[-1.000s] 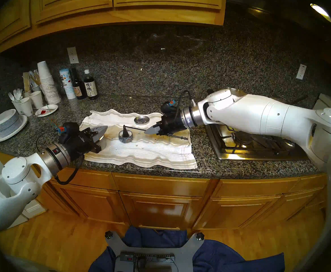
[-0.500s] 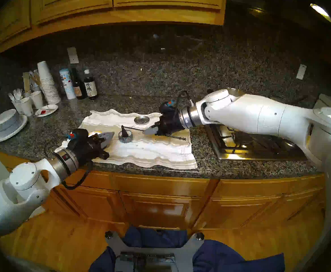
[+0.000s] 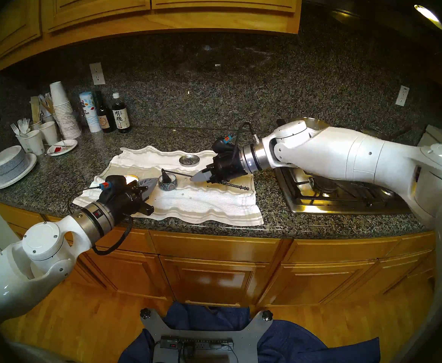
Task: Put out candle flame
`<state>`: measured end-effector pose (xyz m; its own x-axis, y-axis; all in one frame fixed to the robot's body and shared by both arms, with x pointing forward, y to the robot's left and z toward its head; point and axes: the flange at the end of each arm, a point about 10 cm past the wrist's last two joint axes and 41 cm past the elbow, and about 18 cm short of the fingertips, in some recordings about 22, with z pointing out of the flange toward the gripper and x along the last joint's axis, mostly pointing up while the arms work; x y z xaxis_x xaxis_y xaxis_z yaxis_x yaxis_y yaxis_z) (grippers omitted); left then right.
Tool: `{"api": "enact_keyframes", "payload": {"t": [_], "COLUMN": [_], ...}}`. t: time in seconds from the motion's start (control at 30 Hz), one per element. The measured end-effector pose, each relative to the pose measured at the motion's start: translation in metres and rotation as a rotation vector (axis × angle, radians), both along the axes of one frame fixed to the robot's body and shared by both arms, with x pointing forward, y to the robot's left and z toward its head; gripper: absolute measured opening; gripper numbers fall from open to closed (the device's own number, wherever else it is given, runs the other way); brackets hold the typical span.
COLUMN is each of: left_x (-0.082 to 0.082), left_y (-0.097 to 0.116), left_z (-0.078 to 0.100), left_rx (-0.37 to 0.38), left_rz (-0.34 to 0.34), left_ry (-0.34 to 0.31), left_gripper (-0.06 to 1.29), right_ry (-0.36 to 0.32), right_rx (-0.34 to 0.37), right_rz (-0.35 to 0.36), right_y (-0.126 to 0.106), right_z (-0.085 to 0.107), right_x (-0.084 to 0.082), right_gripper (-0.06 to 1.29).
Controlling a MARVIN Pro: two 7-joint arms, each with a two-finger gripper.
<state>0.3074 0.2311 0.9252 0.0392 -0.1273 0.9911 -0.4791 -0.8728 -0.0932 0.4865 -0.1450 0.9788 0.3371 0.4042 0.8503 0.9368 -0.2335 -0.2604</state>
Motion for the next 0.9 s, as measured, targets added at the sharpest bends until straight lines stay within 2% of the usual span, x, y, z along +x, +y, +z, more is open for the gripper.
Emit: {"api": "enact_keyframes", "payload": {"t": [0.3, 0.5, 0.9], "left_x": [0.008, 0.019, 0.042], "left_y": [0.009, 0.026, 0.089], "left_z": [0.012, 0.027, 0.045], "left_rx": [0.007, 0.007, 0.020], "left_rz": [0.046, 0.104, 0.285], "left_ry": [-0.046, -0.091, -0.146], "left_gripper": [-0.02, -0.02, -0.02], "right_ry": [-0.016, -0.027, -0.051], "right_rx": [0.012, 0.024, 0.058], "right_rz": [0.000, 0.001, 0.015], "right_y": [-0.002, -0.002, 0.005], "right_z": [0.008, 0.013, 0.024], "right_x": [-0.002, -0.004, -0.010], "right_gripper": [-0.04, -0.04, -0.04]}}
